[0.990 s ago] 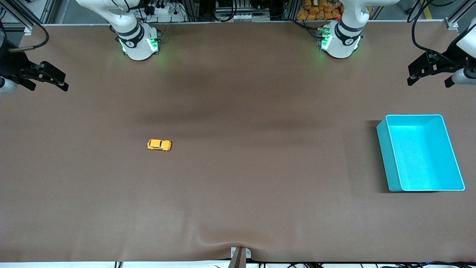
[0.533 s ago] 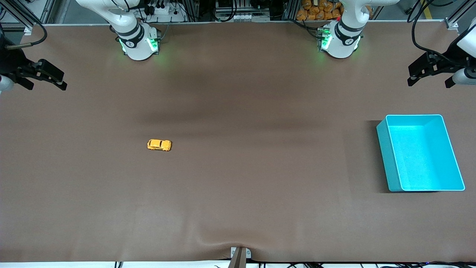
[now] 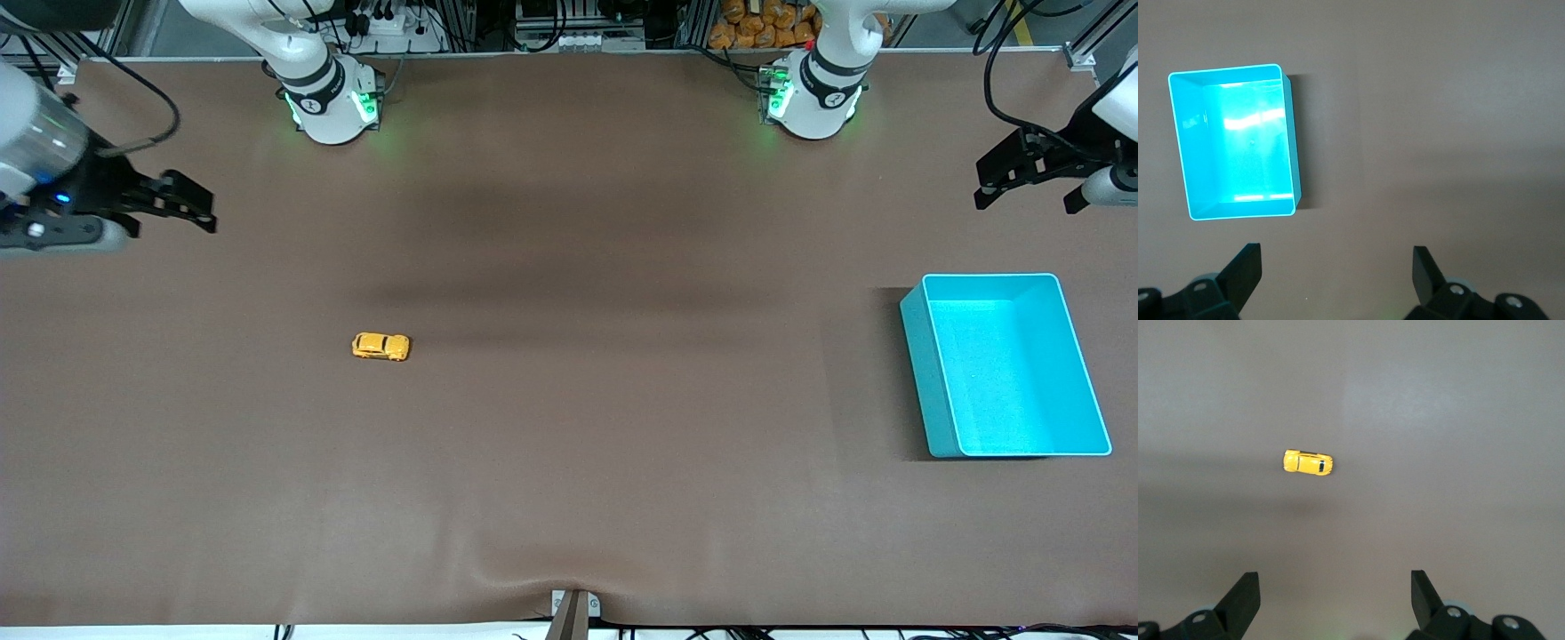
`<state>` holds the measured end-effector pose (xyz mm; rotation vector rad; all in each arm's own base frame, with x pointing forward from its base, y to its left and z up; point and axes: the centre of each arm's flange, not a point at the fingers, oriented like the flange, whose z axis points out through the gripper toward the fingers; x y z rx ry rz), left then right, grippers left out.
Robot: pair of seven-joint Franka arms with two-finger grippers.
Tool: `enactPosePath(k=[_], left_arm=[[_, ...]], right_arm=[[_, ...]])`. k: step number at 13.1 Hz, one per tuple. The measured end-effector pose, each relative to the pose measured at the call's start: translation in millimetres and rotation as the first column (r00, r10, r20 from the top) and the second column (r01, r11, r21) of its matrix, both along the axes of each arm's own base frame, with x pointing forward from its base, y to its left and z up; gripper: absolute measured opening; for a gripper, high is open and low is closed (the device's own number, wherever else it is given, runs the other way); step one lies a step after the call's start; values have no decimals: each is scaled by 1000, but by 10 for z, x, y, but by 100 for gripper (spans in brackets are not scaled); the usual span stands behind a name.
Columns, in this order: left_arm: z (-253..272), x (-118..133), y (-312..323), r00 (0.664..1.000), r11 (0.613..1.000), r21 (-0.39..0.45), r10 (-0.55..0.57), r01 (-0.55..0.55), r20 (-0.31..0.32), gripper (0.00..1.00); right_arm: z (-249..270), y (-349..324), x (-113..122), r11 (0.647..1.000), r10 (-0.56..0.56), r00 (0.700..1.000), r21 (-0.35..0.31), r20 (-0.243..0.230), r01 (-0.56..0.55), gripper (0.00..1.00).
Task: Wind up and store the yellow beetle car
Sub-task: 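Reach the right gripper down toward the yellow toy car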
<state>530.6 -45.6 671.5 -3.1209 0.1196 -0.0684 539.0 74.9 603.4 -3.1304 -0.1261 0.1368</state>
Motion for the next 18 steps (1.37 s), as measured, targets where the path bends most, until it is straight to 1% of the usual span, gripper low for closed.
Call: enactPosePath(k=[2, 4, 5, 6, 8, 9, 10, 12, 14, 15, 17, 18], left_arm=[[9, 20, 3, 1000, 1000, -1, 2, -1, 15, 100], [25, 60, -41, 999, 1000, -4, -6, 7, 46, 100], [20, 92, -91, 998, 1000, -5, -14, 15, 62, 100], [-11, 125, -124, 998, 1000, -6, -16, 16, 66, 100], [-159, 200, -127, 999, 1000, -4, -13, 13, 37, 100], [-220, 227, -130, 1000, 1000, -3, -14, 14, 22, 100], [-247, 239, -132, 1000, 1000, -2, -14, 14, 15, 100], [-224, 233, -140, 1000, 1000, -2, -15, 15, 19, 100], [-214, 223, -174, 1000, 1000, -3, -17, 17, 19, 100], [-218, 221, -201, 1000, 1000, -4, -2, 2, 18, 100], [-238, 220, -268, 1000, 1000, -5, 19, -19, 15, 100], [-273, 230, -302, 1000, 1000, -5, 19, -19, 8, 100]], right_arm=[[-176, 275, 32, 999, 49, 998, -4, -33, -49, 100], [-393, 602, 27, 994, 106, 992, -8, -69, -107, 100], [-521, 768, 10, 991, 136, 987, -10, -81, -137, 100], [-665, 919, -16, 986, 166, 982, -15, -89, -168, 100], [-986, 1138, -95, 966, 253, 962, -31, -104, -257, 100], [-1147, 1182, -125, 947, 315, 943, -31, -110, -320, 100], [-1327, 1188, -138, 914, 402, 909, -19, -107, -406, 100], [-1806, 1125, -155, 817, 575, 815, 8, -75, -576, 100], [-2311, 1059, -254, 722, 691, 721, 24, -53, -691, 100], [-2514, 1042, -311, 665, 747, 663, 34, -49, -746, 100], [-2778, 1017, -349, 533, 846, 531, 57, -41, -844, 100], [-2874, 991, -333, 486, 874, 485, 66, -38, -871, 100]])
